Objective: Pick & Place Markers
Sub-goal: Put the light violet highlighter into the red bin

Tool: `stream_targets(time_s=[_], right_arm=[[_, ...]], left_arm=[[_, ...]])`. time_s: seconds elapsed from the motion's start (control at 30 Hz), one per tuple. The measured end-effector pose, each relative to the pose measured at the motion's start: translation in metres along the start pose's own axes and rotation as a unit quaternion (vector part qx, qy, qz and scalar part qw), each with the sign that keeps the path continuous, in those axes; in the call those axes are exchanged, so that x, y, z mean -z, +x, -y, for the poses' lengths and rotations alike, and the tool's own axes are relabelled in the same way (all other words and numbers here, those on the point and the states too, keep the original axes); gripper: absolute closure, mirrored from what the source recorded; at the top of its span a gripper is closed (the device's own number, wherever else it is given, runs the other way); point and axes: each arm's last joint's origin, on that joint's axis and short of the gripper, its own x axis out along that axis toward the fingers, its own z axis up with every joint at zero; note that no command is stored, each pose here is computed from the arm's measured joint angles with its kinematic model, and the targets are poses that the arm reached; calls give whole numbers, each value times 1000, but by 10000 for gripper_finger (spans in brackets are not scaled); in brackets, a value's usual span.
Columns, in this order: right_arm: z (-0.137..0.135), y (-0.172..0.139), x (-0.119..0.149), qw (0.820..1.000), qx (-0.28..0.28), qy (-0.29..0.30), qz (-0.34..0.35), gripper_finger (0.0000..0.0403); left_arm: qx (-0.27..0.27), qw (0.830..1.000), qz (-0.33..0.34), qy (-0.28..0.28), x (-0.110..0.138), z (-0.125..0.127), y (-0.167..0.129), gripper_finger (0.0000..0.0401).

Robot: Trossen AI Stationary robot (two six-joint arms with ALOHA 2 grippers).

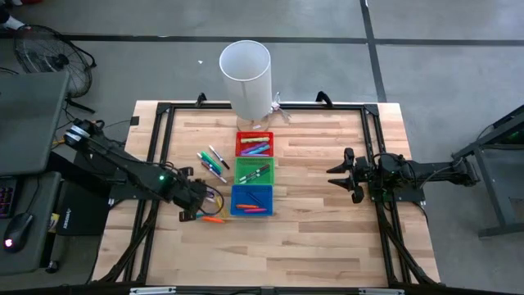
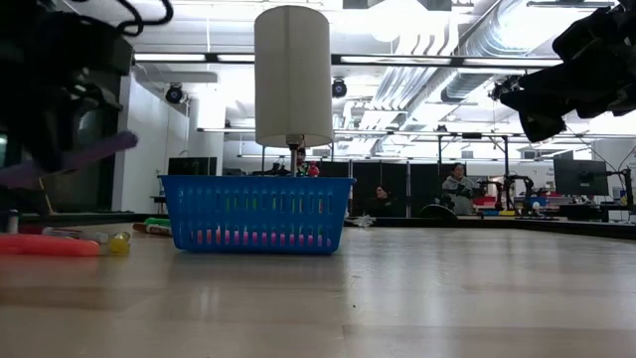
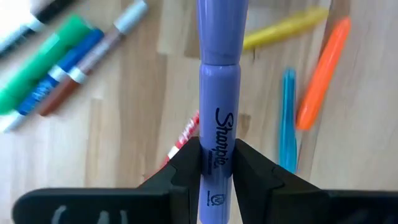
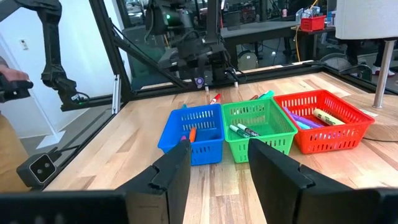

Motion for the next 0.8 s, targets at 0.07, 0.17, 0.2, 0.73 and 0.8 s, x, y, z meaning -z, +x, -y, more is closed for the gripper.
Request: stream_targets(time_s=[0.07,0.17,0.2,0.73,0.8], right_arm=[[0,0,0,1000,0,0,0,253],[0,0,0,1000,0,0,0,253],[0,0,0,1000,0,0,0,253],[0,0,0,1000,0,0,0,253],[0,0,0,1000,0,0,0,253]], left_arm=[[-5,1000,16,-10,-2,-3,-2,333],[-2,999,26,-27,-10,-9,0,333],[3,999,31,-30,-13,-11,0,333],[-33,997,60,-19,-98,-54,-3,333],[-43,997,59,-19,-113,-61,-1,333]])
